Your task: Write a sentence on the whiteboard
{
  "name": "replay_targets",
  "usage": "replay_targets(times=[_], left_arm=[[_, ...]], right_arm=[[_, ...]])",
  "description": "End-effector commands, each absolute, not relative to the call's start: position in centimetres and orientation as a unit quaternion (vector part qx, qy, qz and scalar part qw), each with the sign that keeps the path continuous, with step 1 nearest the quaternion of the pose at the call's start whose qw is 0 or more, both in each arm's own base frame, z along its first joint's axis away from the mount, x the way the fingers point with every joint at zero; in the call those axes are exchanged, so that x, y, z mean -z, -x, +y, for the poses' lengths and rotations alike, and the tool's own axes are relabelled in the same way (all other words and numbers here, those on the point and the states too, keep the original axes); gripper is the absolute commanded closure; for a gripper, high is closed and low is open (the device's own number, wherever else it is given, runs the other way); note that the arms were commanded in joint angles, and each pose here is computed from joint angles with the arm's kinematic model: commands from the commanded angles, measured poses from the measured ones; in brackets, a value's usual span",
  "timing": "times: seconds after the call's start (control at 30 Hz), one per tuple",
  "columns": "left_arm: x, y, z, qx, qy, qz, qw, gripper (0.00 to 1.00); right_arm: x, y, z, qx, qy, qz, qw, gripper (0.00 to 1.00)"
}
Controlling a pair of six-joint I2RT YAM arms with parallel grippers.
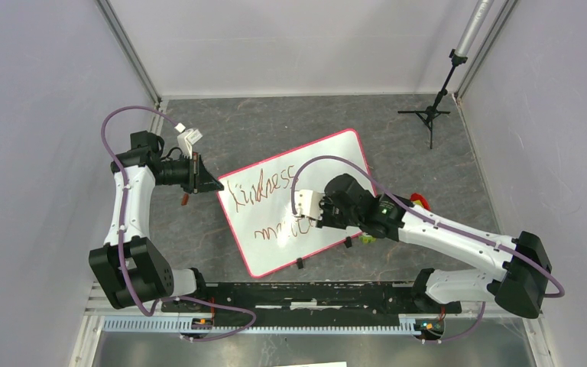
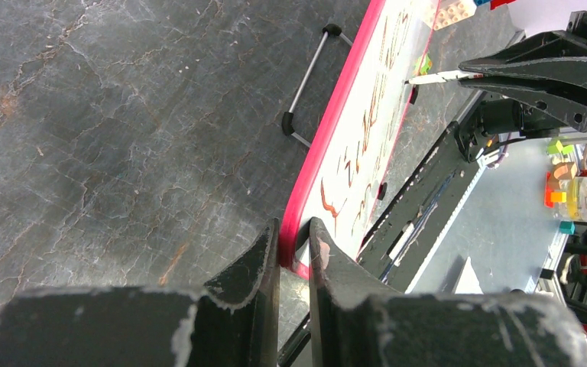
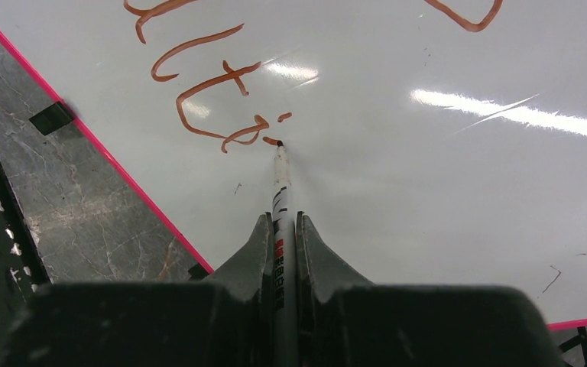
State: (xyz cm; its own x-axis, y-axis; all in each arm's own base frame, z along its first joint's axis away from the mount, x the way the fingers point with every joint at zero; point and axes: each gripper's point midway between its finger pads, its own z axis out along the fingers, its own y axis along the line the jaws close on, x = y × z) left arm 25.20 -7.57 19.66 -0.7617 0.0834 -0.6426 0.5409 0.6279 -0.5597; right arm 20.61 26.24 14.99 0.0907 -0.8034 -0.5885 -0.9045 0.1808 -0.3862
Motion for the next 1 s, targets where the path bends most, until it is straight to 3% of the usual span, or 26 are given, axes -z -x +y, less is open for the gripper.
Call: replay_targets(times=[0.0, 0.6, 0.97], left_arm=[[-19.1, -24.5, -8.2, 0.389, -0.189, 0.86, 0.27, 0.85], [-18.8, -24.7, -8.2, 0.384, -0.188, 0.863, 0.271, 0.85], [-19.0, -24.6, -8.2, 0.381, -0.188, 0.863, 0.273, 0.85]], right_arm=[[-13.9, -20.5, 25.5, -0.065, 0.642, 0.675, 0.359, 1.0], [-11.0, -15.9, 27.3, -0.119, 0.698, 0.641, 0.297, 1.0], [-16.8, -18.3, 27.9, -0.123, 0.654, 0.642, 0.381, 1.0]])
